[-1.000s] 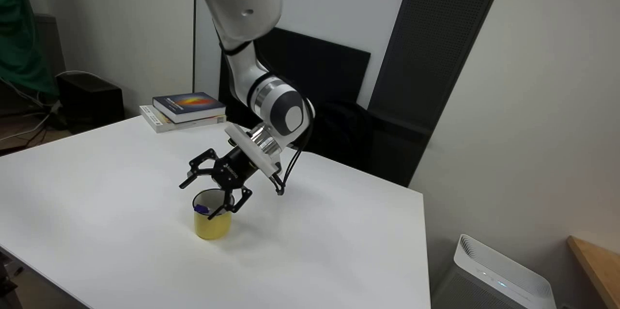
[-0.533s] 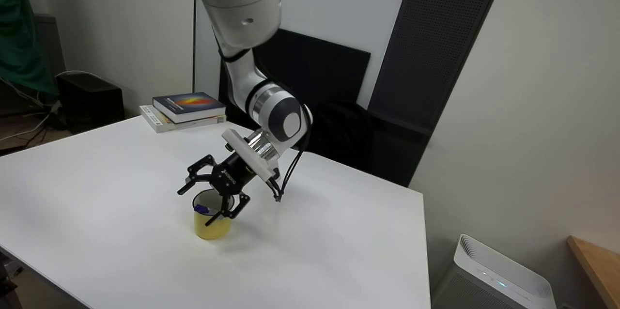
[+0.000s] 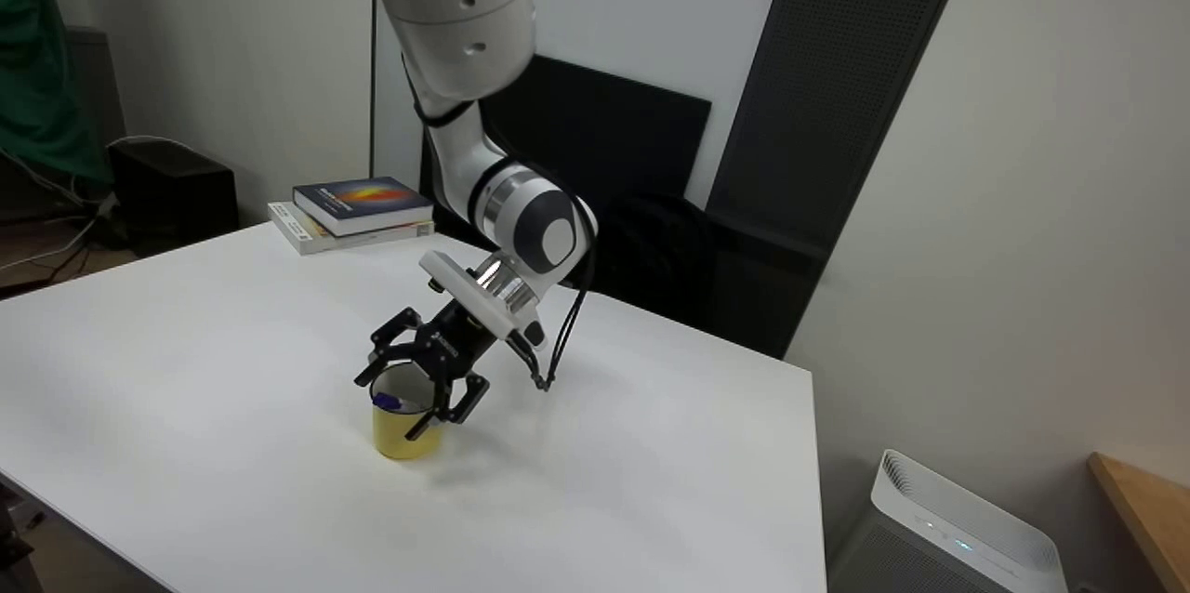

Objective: Pick up the marker from the cup and put it on the table

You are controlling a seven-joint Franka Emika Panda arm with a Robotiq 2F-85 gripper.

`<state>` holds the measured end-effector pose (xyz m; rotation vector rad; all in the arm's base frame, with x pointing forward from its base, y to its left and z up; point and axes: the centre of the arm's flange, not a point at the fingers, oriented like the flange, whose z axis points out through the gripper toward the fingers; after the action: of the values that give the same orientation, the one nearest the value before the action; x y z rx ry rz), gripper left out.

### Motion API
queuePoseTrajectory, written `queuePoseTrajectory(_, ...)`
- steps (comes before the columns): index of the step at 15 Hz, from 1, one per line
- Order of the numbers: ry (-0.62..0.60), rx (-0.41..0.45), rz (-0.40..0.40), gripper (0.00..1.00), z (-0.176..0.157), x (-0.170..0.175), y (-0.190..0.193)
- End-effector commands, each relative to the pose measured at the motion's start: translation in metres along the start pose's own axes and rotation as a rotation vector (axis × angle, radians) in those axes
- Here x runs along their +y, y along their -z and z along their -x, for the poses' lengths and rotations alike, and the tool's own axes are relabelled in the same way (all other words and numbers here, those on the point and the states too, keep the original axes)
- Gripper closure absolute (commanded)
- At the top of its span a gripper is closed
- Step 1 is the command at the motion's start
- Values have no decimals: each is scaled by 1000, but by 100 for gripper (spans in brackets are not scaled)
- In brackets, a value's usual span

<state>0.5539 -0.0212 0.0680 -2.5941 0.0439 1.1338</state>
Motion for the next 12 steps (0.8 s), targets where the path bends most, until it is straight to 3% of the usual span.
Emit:
queuePoseTrajectory(1,-68,-2,26,26,-6,-4,7)
queuePoseTrajectory(11,-112,-19,48,95,0,-4,7)
queuePoseTrajectory(12,-114,-24,44,99,1,-3,7)
